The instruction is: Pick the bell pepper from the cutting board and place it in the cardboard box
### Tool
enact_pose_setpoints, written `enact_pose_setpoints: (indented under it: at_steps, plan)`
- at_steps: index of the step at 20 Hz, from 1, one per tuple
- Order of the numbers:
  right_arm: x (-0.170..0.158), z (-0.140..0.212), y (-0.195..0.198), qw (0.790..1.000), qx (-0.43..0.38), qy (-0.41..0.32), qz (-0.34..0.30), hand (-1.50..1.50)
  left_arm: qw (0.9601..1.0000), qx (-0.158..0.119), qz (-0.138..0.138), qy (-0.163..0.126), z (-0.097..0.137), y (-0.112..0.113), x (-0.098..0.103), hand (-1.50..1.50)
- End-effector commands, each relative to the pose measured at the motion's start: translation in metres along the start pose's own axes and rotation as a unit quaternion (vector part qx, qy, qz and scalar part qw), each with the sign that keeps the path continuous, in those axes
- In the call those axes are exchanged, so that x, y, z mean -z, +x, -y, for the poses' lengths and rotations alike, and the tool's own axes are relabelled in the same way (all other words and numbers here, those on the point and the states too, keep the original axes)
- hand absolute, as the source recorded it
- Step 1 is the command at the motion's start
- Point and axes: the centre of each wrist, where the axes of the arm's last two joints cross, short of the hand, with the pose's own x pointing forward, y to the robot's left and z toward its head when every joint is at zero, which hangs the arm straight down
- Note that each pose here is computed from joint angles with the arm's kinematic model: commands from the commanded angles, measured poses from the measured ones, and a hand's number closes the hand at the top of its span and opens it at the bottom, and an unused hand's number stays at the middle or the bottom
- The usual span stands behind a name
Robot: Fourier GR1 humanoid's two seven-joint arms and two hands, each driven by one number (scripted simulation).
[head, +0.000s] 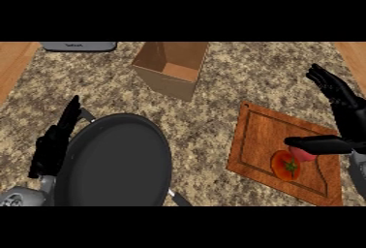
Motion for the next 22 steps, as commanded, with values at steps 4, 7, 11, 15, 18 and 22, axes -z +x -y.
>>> enact_pose_setpoints:
  at_steps: [4, 7, 11, 15, 18, 22]
  plan:
    - [-0.024, 0.051, -0.010, 0.989, -0.118, 0.082, 0.017, -1.50, 0.9996, -0.005, -0.020, 0.021, -0.012, -0.015, -0.010, 0.00]
    - [-0.006, 0.074, 0.013, 0.960, -0.246, 0.131, 0.002, -1.50, 0.9998, 0.007, -0.015, 0.010, -0.002, -0.003, -0.011, 0.00]
    - [-0.002, 0.086, 0.032, 0.913, -0.333, 0.231, -0.051, -1.50, 0.9997, 0.001, -0.019, 0.012, 0.009, -0.012, -0.023, 0.00]
    - [-0.012, 0.093, 0.044, 0.848, -0.406, 0.318, -0.120, -1.50, 0.9997, -0.002, -0.021, 0.013, 0.004, -0.009, -0.023, 0.00]
    - [0.000, 0.072, 0.052, 0.820, -0.423, 0.358, -0.147, -1.50, 0.9994, 0.001, -0.031, 0.017, 0.000, -0.014, -0.014, 0.00]
    - [-0.016, 0.023, 0.048, 0.809, -0.423, 0.375, -0.163, -1.50, 0.9994, -0.006, -0.029, 0.019, 0.008, -0.009, -0.018, 0.00]
